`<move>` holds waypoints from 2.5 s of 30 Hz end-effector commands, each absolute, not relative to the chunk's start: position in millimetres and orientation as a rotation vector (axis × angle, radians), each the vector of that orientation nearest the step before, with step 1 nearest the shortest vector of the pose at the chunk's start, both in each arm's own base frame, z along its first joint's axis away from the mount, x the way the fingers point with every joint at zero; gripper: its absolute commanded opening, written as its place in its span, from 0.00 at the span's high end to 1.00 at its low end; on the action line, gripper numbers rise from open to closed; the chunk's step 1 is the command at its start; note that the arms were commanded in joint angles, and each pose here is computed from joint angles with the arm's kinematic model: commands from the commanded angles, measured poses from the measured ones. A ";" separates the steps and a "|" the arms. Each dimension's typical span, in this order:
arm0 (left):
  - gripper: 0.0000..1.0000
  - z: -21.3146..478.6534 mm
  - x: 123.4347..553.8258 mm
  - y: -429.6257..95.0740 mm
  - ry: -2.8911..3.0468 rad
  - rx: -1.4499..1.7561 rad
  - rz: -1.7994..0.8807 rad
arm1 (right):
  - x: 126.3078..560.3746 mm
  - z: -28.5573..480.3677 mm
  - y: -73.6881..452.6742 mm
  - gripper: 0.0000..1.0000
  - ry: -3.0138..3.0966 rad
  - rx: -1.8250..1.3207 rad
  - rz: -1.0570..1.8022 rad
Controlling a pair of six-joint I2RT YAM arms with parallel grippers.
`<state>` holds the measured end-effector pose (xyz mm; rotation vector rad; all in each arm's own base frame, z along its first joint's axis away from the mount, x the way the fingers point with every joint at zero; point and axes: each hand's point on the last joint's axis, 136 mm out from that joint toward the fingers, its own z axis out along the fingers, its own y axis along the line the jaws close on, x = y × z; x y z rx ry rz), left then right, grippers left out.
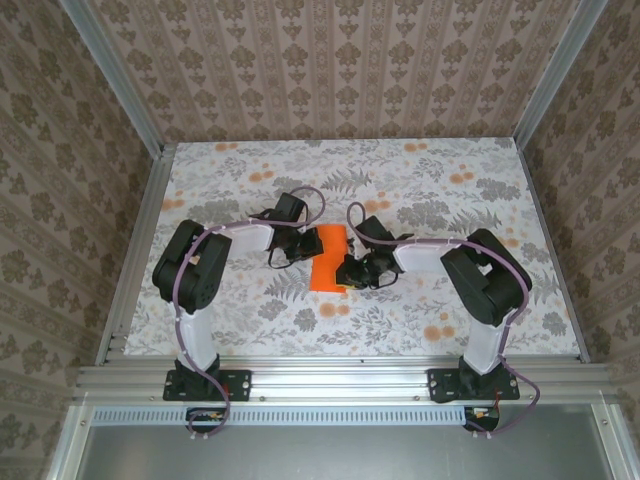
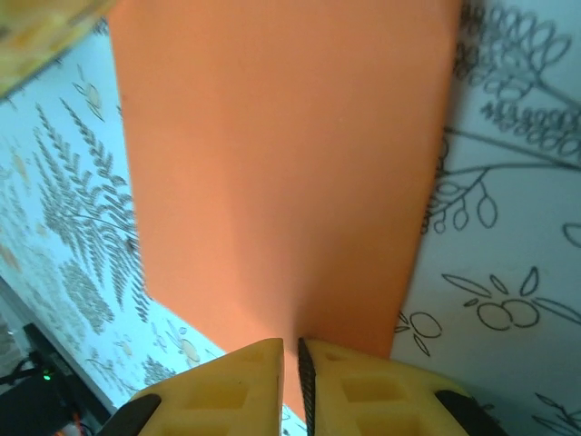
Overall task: Fold a paper plane with a square sheet of paper (pick it up from the middle)
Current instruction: Fold the square sheet of paper in half at the center of the table.
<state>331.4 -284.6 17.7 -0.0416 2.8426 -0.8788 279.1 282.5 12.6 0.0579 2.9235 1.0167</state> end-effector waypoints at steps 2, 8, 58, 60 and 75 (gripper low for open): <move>0.92 -34.0 305.4 -255.1 3.008 -0.092 -0.644 | 264.8 -6.6 265.0 0.83 3.004 0.133 0.902; 0.92 -34.3 306.5 -256.1 3.009 -0.094 -0.646 | 269.1 30.1 281.8 0.83 2.913 0.048 1.038; 0.92 -33.1 301.4 -255.5 3.021 -0.043 -0.631 | 411.6 4.1 262.4 0.85 2.770 0.332 0.938; 0.92 -34.1 300.0 -253.4 3.026 -0.040 -0.617 | 411.8 -1.2 256.4 0.85 2.776 0.357 0.917; 0.92 -34.8 300.1 -253.8 3.029 -0.038 -0.612 | 432.7 10.8 257.6 0.84 2.729 0.383 0.942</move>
